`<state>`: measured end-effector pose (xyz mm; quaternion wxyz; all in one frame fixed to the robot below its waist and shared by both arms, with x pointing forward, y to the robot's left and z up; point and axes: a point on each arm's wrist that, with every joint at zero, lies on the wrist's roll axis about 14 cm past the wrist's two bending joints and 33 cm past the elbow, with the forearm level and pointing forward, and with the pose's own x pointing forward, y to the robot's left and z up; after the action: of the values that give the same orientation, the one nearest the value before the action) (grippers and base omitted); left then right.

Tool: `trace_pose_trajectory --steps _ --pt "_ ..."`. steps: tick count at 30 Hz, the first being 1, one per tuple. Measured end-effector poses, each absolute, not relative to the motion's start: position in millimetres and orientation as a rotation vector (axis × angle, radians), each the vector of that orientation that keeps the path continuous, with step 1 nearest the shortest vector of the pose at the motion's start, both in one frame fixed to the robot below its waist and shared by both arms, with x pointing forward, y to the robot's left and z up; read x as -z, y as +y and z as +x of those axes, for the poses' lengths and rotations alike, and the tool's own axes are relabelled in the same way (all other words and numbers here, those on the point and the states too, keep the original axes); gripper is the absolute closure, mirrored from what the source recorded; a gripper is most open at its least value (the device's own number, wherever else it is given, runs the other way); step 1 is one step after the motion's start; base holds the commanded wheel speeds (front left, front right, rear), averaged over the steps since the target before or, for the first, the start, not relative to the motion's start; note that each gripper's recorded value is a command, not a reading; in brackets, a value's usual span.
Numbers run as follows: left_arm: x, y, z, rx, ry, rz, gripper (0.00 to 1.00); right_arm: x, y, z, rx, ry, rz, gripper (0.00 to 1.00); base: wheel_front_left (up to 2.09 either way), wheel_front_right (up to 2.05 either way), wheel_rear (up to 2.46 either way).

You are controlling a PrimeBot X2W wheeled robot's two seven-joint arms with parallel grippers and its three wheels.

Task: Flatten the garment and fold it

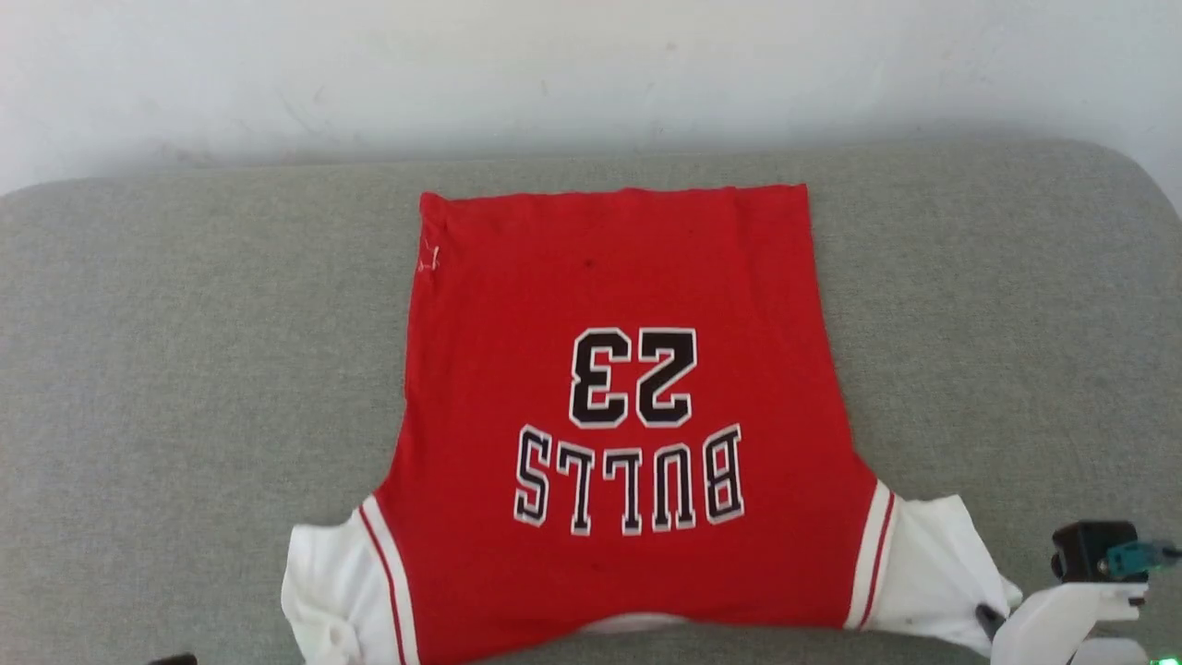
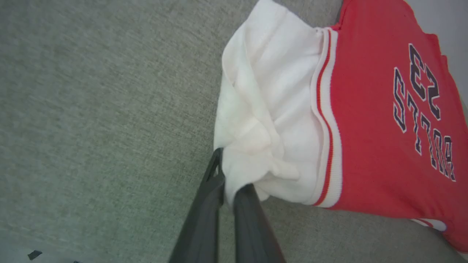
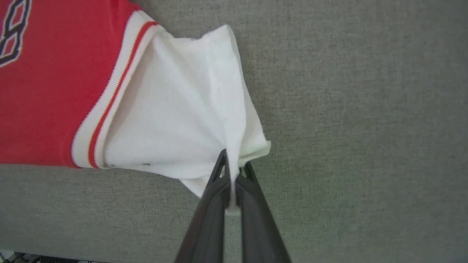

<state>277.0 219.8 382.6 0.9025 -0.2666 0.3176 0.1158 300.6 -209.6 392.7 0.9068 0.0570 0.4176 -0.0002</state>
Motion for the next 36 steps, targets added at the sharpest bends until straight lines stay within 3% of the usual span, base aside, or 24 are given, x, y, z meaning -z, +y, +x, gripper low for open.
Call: trace_pose_trajectory --steps 10,11,12,13,18,22,31,36 --pt "-380.9 219.5 272.7 -0.26 0.658 -0.564 1.0 -360.9 -215.4 285.8 0.041 0.942 0.122 1.0 0.0 0.0 0.0" --pt "-381.8 219.4 273.8 -0.257 0.654 -0.565 1.0 -361.2 -215.2 286.9 0.04 0.938 0.124 0.74 0.0 0.0 0.0" --pt "-382.5 219.0 274.2 -0.253 0.651 -0.565 1.0 -362.2 -215.5 288.6 0.042 0.928 0.129 0.29 0.0 0.0 0.0" --pt "-383.0 219.0 274.0 -0.252 0.649 -0.565 1.0 -362.6 -216.1 289.3 0.044 0.924 0.138 0.0 0.0 0.0 0.0" --pt "-389.9 220.2 275.0 -0.249 0.623 -0.571 1.0 -372.2 -212.1 298.8 0.03 0.877 0.18 0.0 0.0 0.0 0.0" --pt "-393.5 220.8 275.0 -0.247 0.613 -0.57 1.0 -396.7 -214.0 320.6 0.029 0.747 0.185 0.0 0.0 0.0 0.0" --pt "-411.0 217.5 286.8 -0.22 0.547 -0.581 1.0 -484.4 -192.6 417.3 -0.038 0.299 0.13 0.0 0.0 0.0 0.0" --pt "-418.4 219.0 294.0 -0.226 0.519 -0.586 1.0 -502.7 -179.4 469.5 -0.07 0.206 0.071 0.0 0.0 0.0 0.0"
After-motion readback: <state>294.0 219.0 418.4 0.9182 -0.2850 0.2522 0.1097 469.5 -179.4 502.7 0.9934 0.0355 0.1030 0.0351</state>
